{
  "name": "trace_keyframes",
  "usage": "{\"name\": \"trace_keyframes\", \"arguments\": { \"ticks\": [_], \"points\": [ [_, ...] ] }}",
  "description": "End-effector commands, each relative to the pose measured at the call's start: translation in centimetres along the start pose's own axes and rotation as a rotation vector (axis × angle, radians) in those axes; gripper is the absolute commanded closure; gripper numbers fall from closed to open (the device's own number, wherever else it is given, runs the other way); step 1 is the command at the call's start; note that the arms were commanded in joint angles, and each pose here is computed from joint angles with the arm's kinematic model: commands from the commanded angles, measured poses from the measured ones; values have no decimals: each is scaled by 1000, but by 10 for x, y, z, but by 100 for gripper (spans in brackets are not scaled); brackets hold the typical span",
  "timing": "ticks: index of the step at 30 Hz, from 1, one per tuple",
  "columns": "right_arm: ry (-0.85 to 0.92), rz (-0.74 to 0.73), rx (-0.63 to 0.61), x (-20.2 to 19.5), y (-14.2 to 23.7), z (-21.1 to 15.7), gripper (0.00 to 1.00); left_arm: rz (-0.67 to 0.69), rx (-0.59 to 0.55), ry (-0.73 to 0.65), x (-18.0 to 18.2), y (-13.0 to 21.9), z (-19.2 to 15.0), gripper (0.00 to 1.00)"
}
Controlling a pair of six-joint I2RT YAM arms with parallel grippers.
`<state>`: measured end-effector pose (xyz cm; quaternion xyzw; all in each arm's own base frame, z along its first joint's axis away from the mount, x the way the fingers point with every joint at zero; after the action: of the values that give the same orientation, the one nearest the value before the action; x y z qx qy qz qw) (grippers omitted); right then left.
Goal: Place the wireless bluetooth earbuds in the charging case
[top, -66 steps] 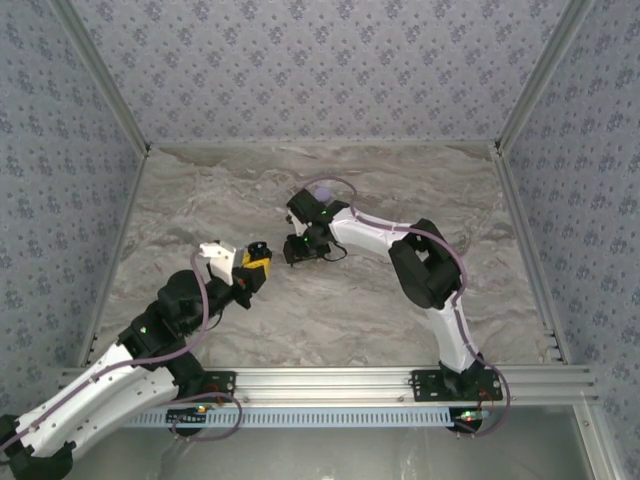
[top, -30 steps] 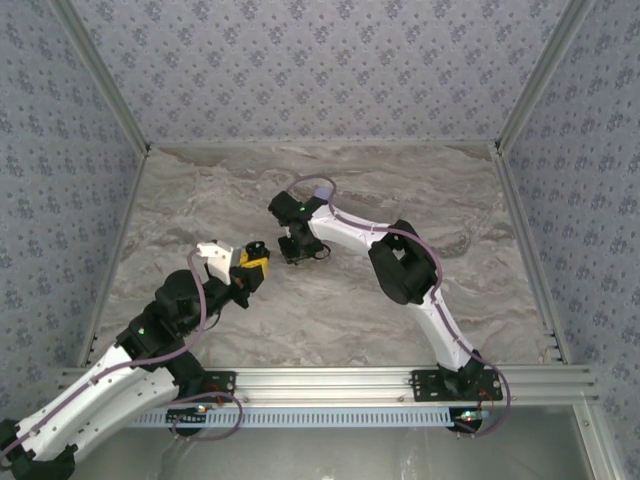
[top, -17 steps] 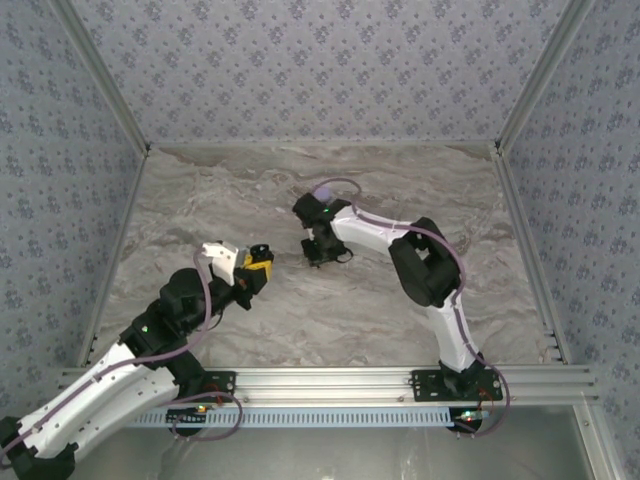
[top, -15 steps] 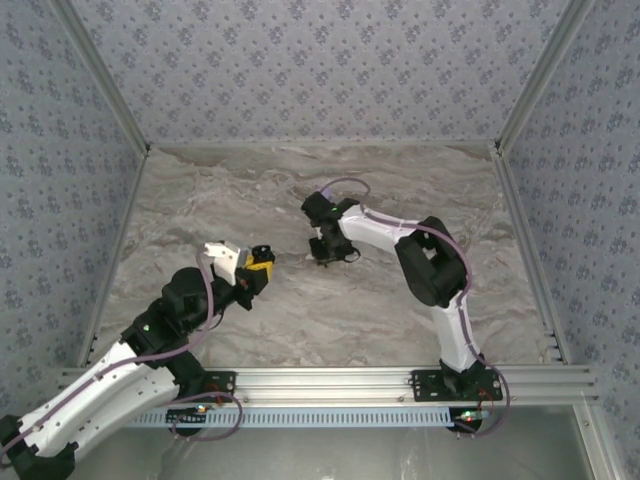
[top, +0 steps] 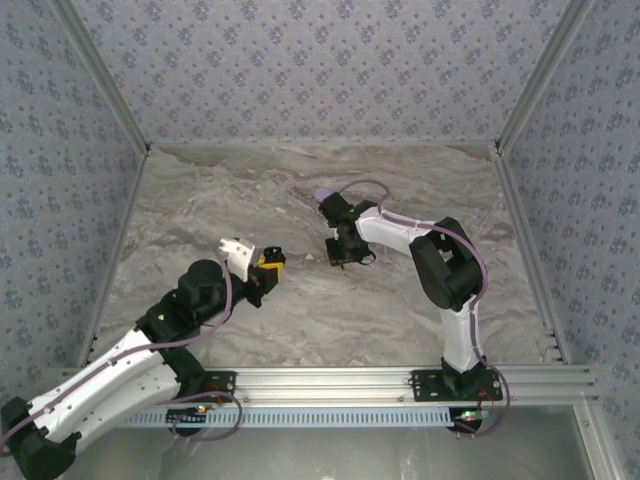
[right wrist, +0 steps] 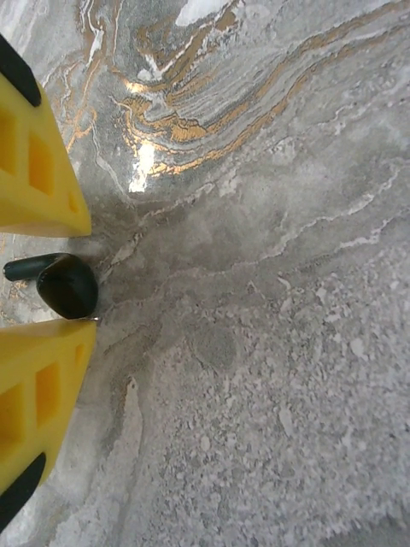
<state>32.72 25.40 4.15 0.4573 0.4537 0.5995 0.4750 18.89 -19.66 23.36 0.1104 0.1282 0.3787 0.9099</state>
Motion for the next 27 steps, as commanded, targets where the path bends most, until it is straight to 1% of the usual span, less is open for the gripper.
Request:
{"name": "trace_keyframes", "arguments": {
  "ticks": [1,8,21,27],
  "points": [
    [12,-15,11,-1,4,0,64,-30,-69,-3,-6,2,22,84],
    [29,-32,29,-2,1,4,62,-30,-65,-7,-6,1,22,83],
    [31,-53,69,-4,-7,-2,63,-24,-56,-3,-5,1,20,83],
    [38,-58,86,-4,-11,-6,68,-23,-55,-1,-4,0,19,83]
  ]
}}
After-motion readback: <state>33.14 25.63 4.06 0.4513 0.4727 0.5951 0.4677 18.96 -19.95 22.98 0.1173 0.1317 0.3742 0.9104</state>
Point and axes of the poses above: each hand's point on the last joint's axis, 136 mm out from that joint toward the fingers, its own y axis back along the fingers, its own x axis along the line the jaws close on, z = x × y, the point moved 2 cm from there along y, back along the fingers, and after that the axes turned 8 degrees about -y, right-handed, at the moved point
